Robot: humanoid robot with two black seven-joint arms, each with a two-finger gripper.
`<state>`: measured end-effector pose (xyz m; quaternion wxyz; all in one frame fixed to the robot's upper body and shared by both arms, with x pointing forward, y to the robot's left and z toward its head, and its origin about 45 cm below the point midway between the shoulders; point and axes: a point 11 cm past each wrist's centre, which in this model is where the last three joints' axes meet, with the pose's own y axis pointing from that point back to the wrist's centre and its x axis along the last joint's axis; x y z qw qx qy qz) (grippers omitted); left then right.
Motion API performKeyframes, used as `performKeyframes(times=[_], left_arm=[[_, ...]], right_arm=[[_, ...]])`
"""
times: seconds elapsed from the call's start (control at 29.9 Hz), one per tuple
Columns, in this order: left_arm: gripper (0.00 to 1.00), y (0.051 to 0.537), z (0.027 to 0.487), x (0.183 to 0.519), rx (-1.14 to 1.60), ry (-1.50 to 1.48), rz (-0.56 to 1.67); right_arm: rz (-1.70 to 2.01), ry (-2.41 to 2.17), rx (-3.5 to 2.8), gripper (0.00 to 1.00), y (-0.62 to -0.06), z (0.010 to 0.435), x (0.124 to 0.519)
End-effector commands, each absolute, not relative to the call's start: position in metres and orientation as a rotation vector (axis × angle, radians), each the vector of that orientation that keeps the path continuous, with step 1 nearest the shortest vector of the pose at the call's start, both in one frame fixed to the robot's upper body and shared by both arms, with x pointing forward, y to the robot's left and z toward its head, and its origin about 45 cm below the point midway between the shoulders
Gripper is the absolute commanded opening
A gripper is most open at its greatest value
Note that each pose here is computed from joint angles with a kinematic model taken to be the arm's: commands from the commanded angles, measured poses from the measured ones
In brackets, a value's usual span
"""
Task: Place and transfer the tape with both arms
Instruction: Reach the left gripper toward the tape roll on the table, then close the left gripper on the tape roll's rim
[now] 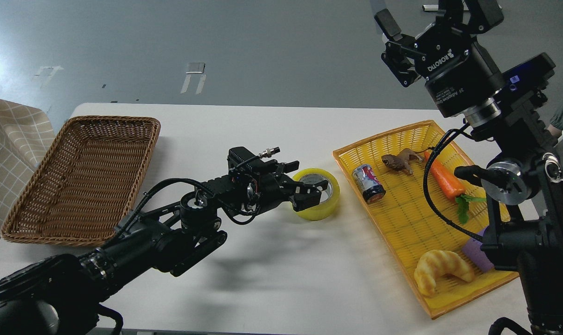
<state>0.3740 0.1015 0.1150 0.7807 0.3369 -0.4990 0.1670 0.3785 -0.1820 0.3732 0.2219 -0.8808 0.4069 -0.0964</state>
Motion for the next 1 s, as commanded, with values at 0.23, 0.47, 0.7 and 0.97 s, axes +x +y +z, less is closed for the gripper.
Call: performKeyframes(times=[0.23,0.47,0.7,0.97], left_arm=[[0.98,0.117,0.104,0.390,0.811,-1.069,0.379],[0.98,0.110,0.101,0.387,0.796,-1.057,0.370],[0.92,0.115,0.087,0.383,0.811,-0.986,0.381],[0.77,0.117,0.086,0.388,0.829,-0.983,0.380]], right_arm=[[-0.256,1.132,-2.434,1.00,-0.184,0.368,0.374],[-0.242,1.140,-2.438,1.00,-0.185,0.363,0.373],[-0.207,1.165,-2.444,1.00,-0.189,0.350,0.370],[-0.216,1.174,-2.430,1.00,-0.193,0.353,0.369]])
